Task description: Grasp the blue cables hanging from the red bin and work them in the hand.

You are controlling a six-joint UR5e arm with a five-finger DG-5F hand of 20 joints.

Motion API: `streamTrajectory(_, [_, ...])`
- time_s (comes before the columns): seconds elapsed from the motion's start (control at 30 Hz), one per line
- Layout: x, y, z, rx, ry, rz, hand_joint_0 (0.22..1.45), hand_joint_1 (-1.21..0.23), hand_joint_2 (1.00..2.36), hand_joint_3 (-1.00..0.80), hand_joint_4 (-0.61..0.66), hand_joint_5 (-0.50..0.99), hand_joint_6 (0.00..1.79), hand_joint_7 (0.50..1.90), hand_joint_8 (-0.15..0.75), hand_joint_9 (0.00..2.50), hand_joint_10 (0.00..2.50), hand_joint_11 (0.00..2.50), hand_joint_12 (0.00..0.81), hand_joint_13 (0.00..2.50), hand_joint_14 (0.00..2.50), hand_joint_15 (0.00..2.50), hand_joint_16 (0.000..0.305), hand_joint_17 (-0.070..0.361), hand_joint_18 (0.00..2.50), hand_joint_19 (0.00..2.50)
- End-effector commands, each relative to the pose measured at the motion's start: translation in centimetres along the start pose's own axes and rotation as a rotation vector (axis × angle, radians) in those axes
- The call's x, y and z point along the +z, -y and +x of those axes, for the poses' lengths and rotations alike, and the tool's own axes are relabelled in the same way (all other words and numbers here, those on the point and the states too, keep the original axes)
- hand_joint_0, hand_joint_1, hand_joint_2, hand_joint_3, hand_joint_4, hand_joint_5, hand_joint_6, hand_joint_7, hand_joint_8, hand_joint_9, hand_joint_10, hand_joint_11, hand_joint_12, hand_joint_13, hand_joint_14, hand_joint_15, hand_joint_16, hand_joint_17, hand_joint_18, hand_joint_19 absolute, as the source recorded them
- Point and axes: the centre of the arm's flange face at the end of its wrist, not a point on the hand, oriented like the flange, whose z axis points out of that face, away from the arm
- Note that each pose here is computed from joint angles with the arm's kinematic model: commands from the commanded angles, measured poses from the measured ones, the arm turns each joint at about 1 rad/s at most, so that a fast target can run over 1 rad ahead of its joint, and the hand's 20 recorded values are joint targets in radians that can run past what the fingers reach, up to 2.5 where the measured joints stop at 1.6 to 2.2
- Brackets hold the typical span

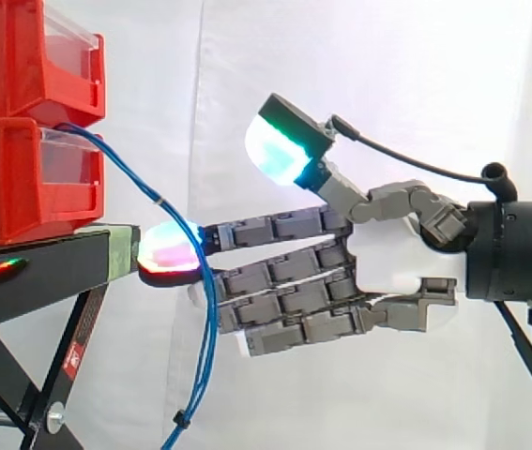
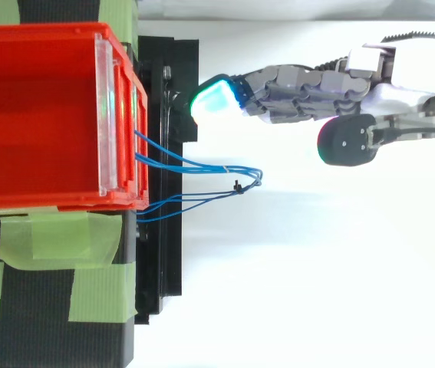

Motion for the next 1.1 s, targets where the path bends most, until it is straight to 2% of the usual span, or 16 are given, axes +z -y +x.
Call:
streamTrajectory(0.0, [0.5, -0.6, 0.7, -0.006, -0.004, -0.011, 0.71, -0.40, 1.00, -1.00, 0.18, -0.38, 0.01, 0.70, 0.290, 0.01, 0.00, 0.24, 0.347, 0.00, 0.01, 0.29, 0.063, 0.141, 0.00, 0.22])
streamTrajectory(0.17, [0.5, -0.7, 1.5, -0.023, -0.038, -0.006, 0.72, -0.40, 1.00, -1.00, 0.18, -0.38, 0.01, 0.70, 0.311, 0.09, 0.01, 0.30, 0.361, 0.00, 0.01, 0.30, 0.063, 0.143, 0.00, 0.25])
streamTrajectory(0.2, [0.3, -0.6, 2.1, -0.050, -0.083, 0.005, 0.71, -0.43, 1.00, -1.00, 0.19, -0.34, 0.01, 0.68, 0.323, 0.17, 0.01, 0.26, 0.374, 0.00, 0.01, 0.27, 0.065, 0.145, 0.00, 0.20])
streamTrajectory(0.33, [0.2, -0.6, 2.7, -0.085, -0.134, 0.008, 0.72, -0.42, 1.00, -1.00, 0.19, -0.34, 0.01, 0.67, 0.335, 0.25, 0.01, 0.33, 0.385, 0.00, 0.01, 0.28, 0.065, 0.146, 0.00, 0.21])
streamTrajectory(0.57, [0.4, -0.7, 2.8, -0.061, -0.121, -0.005, 0.72, -0.42, 1.00, -1.00, 0.20, -0.33, 0.01, 0.67, 0.345, 0.30, 0.01, 0.36, 0.401, 0.06, 0.01, 0.31, 0.066, 0.148, 0.00, 0.28])
streamTrajectory(0.63, [0.5, -0.8, 2.9, -0.053, -0.113, -0.018, 0.72, -0.42, 1.00, -1.00, 0.20, -0.33, 0.00, 0.67, 0.346, 0.31, 0.01, 0.38, 0.404, 0.10, 0.01, 0.33, 0.066, 0.149, 0.00, 0.31])
streamTrajectory(0.73, [0.9, -1.2, 3.1, -0.043, -0.085, -0.051, 0.72, -0.42, 1.00, -1.00, 0.20, -0.33, 0.01, 0.67, 0.347, 0.33, 0.01, 0.39, 0.409, 0.13, 0.01, 0.35, 0.066, 0.149, 0.00, 0.33])
streamTrajectory(0.77, [0.9, -1.2, 3.1, -0.043, -0.085, -0.051, 0.73, -0.42, 1.00, -1.00, 0.20, -0.32, 0.00, 0.68, 0.348, 0.34, 0.01, 0.40, 0.414, 0.16, 0.01, 0.35, 0.066, 0.149, 0.01, 0.35])
streamTrajectory(0.83, [1.1, -1.4, 3.1, -0.035, -0.068, -0.075, 0.73, -0.45, 1.00, -1.00, 0.22, -0.28, 0.00, 0.66, 0.359, 0.45, 0.01, 0.43, 0.434, 0.33, 0.01, 0.39, 0.066, 0.149, 0.21, 0.34])
streamTrajectory(0.93, [1.2, -1.6, 3.2, -0.030, -0.066, -0.087, 0.74, -0.45, 1.00, -1.00, 0.22, -0.27, 0.00, 0.66, 0.364, 0.50, 0.01, 0.49, 0.453, 0.45, 0.01, 0.48, 0.067, 0.151, 0.33, 0.41])
streamTrajectory(1.07, [1.9, -2.5, 3.4, -0.014, -0.070, -0.087, 0.75, -0.47, 1.00, -1.00, 0.23, -0.25, 0.01, 0.67, 0.381, 0.67, 0.01, 0.74, 0.489, 0.73, 0.02, 0.74, 0.068, 0.152, 0.55, 0.52])
